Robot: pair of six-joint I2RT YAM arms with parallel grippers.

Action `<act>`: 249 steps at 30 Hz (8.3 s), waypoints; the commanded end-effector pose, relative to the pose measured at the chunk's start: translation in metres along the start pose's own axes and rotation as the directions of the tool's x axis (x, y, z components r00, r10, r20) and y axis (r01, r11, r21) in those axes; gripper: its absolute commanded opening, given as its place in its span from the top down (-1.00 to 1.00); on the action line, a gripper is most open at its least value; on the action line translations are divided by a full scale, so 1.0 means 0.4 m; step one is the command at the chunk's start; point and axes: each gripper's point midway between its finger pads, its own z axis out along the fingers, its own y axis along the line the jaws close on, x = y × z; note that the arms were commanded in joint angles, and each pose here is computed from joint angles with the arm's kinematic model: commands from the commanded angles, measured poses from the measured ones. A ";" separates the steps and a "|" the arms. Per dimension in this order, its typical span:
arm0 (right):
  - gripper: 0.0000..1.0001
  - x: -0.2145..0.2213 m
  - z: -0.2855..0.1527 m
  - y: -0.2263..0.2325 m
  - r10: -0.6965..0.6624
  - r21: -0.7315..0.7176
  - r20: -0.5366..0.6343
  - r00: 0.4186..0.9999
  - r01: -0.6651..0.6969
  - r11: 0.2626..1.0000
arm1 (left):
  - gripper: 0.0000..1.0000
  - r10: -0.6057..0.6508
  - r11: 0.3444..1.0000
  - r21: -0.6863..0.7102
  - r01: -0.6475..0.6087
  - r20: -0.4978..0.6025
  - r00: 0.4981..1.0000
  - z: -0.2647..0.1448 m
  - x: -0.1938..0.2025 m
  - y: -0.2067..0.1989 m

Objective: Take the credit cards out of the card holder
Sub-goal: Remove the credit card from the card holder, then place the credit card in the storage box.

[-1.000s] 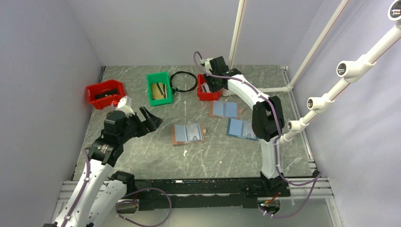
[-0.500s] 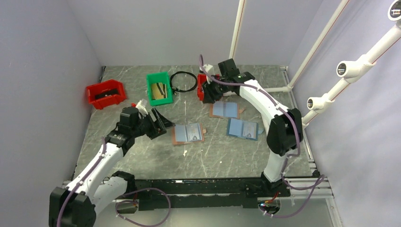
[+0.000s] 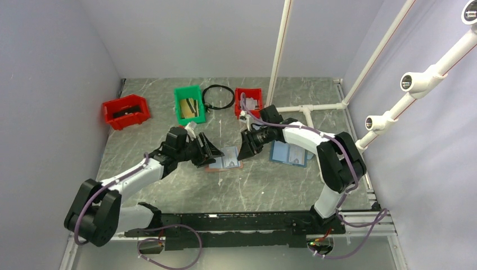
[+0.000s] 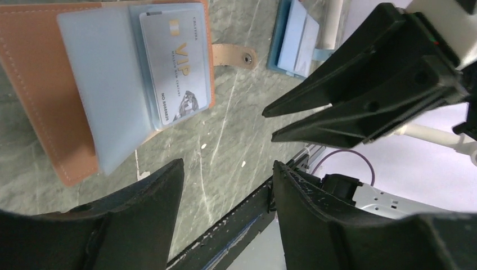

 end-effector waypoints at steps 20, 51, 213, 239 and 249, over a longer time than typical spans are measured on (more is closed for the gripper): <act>0.34 -0.050 0.107 -0.096 0.181 0.180 0.045 0.982 -0.186 0.966 | -0.08 0.038 0.996 -0.073 -0.043 -0.074 0.997 0.160 0.005 0.073; 0.64 0.000 0.194 -0.115 0.312 0.130 -0.058 0.948 -0.303 0.944 | 0.36 0.008 0.990 -0.137 -0.025 -0.128 0.992 0.206 0.025 0.141; 1.00 -0.128 -0.032 0.243 -0.708 -0.405 -0.061 0.704 0.631 0.662 | 1.00 0.699 0.684 0.211 -0.698 0.085 0.710 -0.074 0.031 -0.165; 1.00 -0.538 -0.235 -0.130 -0.618 0.536 -0.118 0.777 0.574 0.620 | -0.99 0.508 0.852 -0.304 -0.426 0.283 0.814 -0.228 -0.081 0.010; 1.00 -0.581 -0.260 -0.213 -0.618 0.655 -0.177 0.766 0.560 0.507 | -0.99 0.495 0.858 -0.311 -0.410 0.286 0.820 -0.236 -0.075 0.021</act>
